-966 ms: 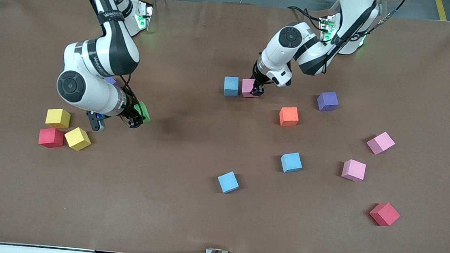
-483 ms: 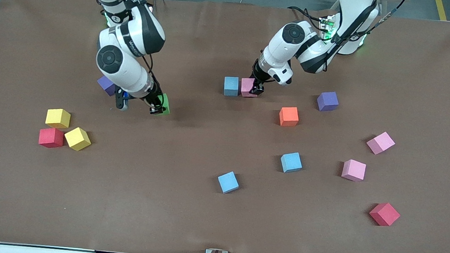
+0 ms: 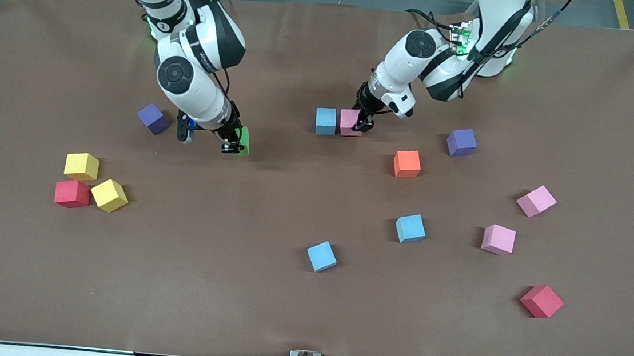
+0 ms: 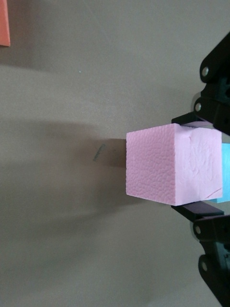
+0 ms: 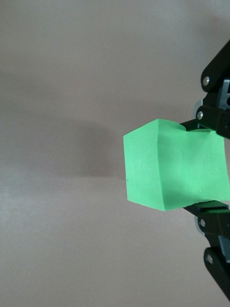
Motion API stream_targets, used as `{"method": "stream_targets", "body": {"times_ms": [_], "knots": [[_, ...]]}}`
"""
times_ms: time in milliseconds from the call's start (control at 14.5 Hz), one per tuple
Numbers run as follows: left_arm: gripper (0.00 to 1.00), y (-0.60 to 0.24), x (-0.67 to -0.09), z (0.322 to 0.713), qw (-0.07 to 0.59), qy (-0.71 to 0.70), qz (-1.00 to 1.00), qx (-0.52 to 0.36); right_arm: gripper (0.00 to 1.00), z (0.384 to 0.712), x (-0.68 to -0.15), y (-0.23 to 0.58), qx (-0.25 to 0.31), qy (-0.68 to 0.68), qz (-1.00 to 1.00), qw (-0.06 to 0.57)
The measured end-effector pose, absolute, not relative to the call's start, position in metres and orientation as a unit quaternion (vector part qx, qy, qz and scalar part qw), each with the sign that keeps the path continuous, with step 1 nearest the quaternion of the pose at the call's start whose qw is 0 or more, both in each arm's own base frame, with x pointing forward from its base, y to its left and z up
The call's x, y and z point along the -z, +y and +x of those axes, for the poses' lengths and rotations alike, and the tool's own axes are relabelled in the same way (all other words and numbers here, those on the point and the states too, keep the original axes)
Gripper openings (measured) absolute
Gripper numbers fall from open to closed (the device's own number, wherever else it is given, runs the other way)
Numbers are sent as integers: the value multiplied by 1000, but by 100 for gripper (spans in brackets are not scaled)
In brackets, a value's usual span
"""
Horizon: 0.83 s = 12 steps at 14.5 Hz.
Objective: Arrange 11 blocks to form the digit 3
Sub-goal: 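Lower the green block beside the blue block with the right gripper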
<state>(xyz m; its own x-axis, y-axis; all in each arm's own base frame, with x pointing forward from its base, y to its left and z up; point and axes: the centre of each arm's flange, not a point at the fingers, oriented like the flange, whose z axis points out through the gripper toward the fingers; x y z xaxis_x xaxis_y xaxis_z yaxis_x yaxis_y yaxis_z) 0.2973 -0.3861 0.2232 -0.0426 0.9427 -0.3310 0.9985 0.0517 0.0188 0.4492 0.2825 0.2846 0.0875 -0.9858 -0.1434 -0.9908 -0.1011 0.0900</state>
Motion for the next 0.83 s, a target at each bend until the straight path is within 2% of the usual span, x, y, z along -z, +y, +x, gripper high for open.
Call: {"method": "stream_targets", "body": {"times_ms": [345, 828], "knots": [[25, -381, -221, 295, 139, 710, 681, 109, 56, 426, -248, 322, -80, 676, -732, 14], [25, -381, -220, 291, 148, 699, 691, 109, 56, 417, -239, 336, -82, 751, -656, 12]]}}
